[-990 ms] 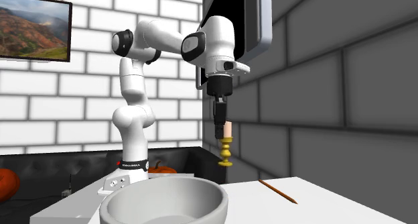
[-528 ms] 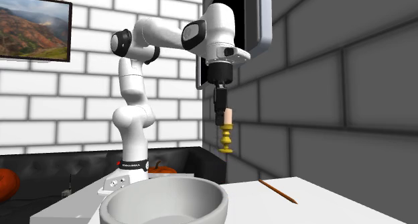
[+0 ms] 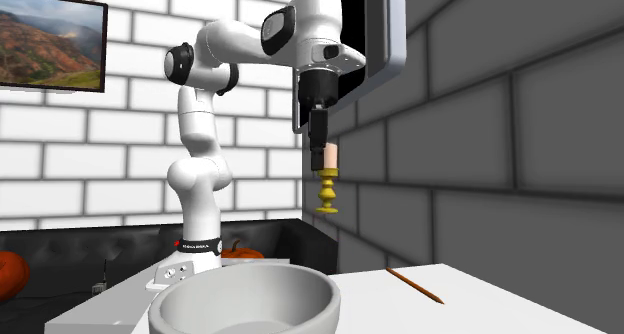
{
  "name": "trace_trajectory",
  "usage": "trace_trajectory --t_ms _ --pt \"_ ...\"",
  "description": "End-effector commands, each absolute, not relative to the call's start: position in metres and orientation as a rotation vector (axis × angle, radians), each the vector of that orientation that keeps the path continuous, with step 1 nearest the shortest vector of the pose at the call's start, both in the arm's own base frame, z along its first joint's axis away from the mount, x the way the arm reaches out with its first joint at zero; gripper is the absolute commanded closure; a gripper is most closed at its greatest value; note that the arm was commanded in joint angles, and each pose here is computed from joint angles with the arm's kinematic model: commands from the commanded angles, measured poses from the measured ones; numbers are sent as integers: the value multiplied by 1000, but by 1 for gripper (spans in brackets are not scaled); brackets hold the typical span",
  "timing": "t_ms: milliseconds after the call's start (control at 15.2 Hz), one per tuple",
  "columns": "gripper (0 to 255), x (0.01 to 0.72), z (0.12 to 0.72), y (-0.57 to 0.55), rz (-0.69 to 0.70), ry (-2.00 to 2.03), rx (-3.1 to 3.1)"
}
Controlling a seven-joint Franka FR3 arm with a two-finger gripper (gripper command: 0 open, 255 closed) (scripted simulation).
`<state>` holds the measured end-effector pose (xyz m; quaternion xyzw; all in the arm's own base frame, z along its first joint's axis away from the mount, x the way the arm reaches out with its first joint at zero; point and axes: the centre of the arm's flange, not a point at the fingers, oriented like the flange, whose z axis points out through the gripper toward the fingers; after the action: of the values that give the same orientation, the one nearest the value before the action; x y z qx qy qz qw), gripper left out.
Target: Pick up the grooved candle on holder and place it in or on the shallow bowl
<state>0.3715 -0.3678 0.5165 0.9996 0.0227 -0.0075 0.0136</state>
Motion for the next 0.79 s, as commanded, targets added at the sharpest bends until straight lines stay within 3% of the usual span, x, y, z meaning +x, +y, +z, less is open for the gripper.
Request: trace_trajectory --t_ms 0,726 --pt "255 357 519 -390 -23 72 3113" --pt "255 280 538 -512 -23 72 3113"
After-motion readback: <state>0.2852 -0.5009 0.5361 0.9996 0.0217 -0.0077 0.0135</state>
